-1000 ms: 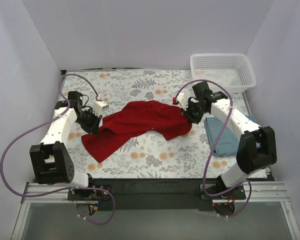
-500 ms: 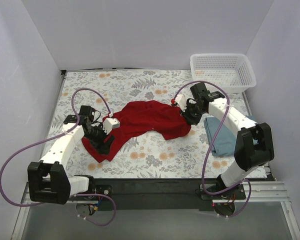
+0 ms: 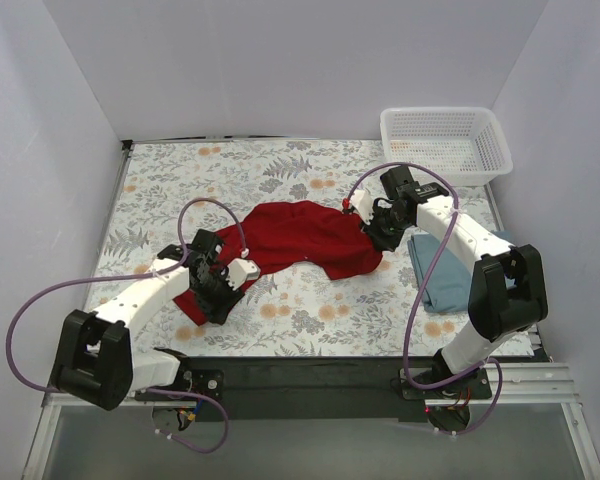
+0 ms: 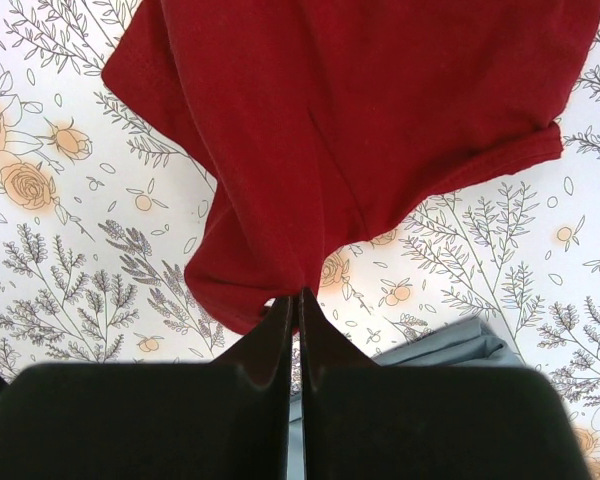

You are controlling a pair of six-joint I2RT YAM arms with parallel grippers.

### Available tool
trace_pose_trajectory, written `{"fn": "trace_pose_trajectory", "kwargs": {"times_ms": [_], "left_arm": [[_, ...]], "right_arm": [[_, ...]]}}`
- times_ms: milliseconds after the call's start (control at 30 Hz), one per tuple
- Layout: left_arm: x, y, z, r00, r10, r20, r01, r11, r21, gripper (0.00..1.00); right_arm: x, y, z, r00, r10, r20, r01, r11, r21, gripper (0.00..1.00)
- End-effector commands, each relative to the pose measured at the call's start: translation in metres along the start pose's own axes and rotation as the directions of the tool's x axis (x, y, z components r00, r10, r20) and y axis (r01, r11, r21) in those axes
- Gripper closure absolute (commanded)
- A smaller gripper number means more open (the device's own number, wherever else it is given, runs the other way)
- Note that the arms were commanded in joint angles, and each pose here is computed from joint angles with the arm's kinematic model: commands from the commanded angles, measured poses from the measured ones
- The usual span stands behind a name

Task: Fold and stack the t-shirts
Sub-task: Flatten the tshirt out

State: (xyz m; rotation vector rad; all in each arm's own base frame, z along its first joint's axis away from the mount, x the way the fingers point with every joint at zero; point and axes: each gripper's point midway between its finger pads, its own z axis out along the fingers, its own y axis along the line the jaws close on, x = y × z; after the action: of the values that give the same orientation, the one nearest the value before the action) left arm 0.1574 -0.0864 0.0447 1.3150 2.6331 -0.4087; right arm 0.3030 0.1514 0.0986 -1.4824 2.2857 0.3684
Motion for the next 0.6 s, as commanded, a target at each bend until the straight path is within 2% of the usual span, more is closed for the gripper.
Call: {"fn": "trace_pose_trajectory", "kwargs": {"times_ms": [0, 300, 467, 500, 533, 567], "left_arm": [[-0.006, 0.017, 0.008, 1.000, -0.022, 0.001, 0.022, 0.996, -0.090, 0.60], [-0.006, 0.030, 0.032, 0.999, -0.003, -0.040, -0.003, 0.988, -0.155, 0.66], [0.013, 0.028, 0.046, 0.994, 0.019, -0.104, -0.038, 0.982, -0.185, 0.85], [0.012, 0.029, 0.045, 0.995, 0.019, -0.101, -0.038, 0.980, -0.195, 0.89], [0.013, 0.030, 0.043, 0.995, 0.019, -0.101, -0.039, 0.978, -0.204, 0.98], [0.008, 0.033, 0.036, 0.996, 0.025, -0.081, -0.043, 0.972, -0.230, 1.00]], "right_arm": [[-0.006, 0.001, -0.005, 1.000, 0.002, 0.013, -0.002, 1.000, -0.010, 0.99], [-0.005, 0.003, -0.005, 1.000, 0.009, 0.011, -0.009, 1.000, -0.019, 0.99], [-0.006, 0.007, -0.009, 1.000, 0.009, 0.019, -0.009, 1.000, -0.022, 0.99], [-0.007, 0.007, -0.010, 1.000, 0.005, 0.022, -0.005, 1.000, -0.021, 0.99], [-0.007, 0.007, -0.011, 1.000, 0.006, 0.023, -0.006, 1.000, -0.019, 0.99], [-0.008, 0.007, -0.014, 1.000, 0.005, 0.026, -0.004, 1.000, -0.016, 0.99]]}}
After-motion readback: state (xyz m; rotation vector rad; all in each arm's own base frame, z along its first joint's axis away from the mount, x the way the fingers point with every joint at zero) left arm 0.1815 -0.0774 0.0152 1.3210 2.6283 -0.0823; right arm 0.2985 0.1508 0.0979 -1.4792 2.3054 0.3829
